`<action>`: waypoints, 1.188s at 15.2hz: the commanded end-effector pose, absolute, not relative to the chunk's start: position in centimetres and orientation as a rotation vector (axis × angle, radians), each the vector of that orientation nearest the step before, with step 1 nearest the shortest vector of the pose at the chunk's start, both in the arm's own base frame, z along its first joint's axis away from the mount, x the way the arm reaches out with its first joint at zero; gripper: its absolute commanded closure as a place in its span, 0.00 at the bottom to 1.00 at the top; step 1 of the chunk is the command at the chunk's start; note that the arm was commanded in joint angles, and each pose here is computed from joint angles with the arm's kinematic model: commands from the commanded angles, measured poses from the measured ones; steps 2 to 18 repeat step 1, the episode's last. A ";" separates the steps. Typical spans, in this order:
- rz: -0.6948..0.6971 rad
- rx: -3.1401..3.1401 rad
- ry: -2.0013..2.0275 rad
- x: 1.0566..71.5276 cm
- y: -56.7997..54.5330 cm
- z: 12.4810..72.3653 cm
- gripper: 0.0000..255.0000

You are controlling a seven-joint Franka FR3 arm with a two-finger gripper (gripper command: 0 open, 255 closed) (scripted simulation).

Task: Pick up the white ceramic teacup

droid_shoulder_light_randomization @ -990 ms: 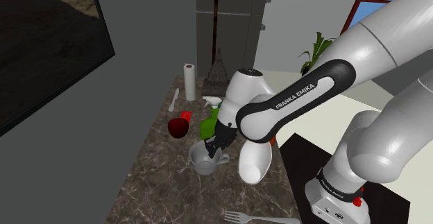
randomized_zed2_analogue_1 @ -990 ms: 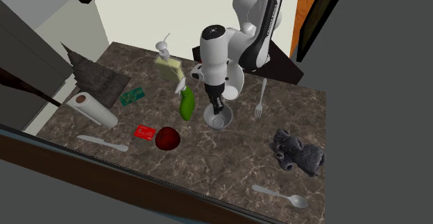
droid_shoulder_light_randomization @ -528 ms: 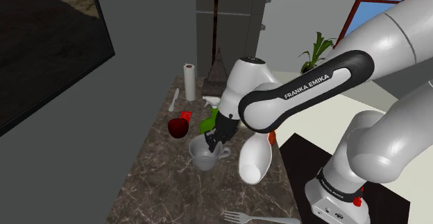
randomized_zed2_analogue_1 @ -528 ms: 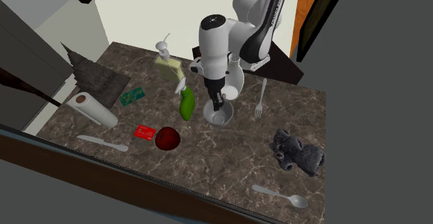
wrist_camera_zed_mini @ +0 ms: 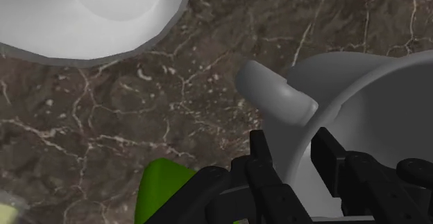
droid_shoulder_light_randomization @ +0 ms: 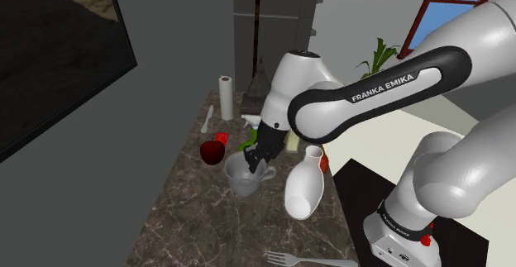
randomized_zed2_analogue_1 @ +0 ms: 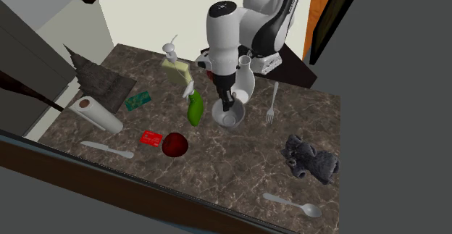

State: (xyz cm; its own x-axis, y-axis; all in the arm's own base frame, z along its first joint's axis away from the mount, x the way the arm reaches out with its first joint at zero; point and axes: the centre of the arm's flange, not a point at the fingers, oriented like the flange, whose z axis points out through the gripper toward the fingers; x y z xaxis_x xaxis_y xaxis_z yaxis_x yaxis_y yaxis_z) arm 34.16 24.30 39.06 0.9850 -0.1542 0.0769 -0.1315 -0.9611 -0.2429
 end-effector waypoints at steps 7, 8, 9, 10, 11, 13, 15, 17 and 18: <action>-0.139 -2.891 0.211 34.1 24.2 39.4 1.00; -0.139 -2.891 0.211 34.1 24.2 39.4 1.00; -0.139 -2.891 0.211 34.1 24.2 39.4 1.00; -0.139 -2.891 0.211 34.1 24.2 39.4 1.00; -0.139 -2.891 0.211 34.1 24.2 39.4 1.00; -0.139 -2.891 0.211 34.1 24.2 39.4 1.00; -0.139 -2.891 0.211 34.1 24.2 39.4 1.00; -0.139 -2.891 0.211 34.1 24.2 39.4 1.00; -0.139 -2.891 0.211 34.1 24.2 39.4 1.00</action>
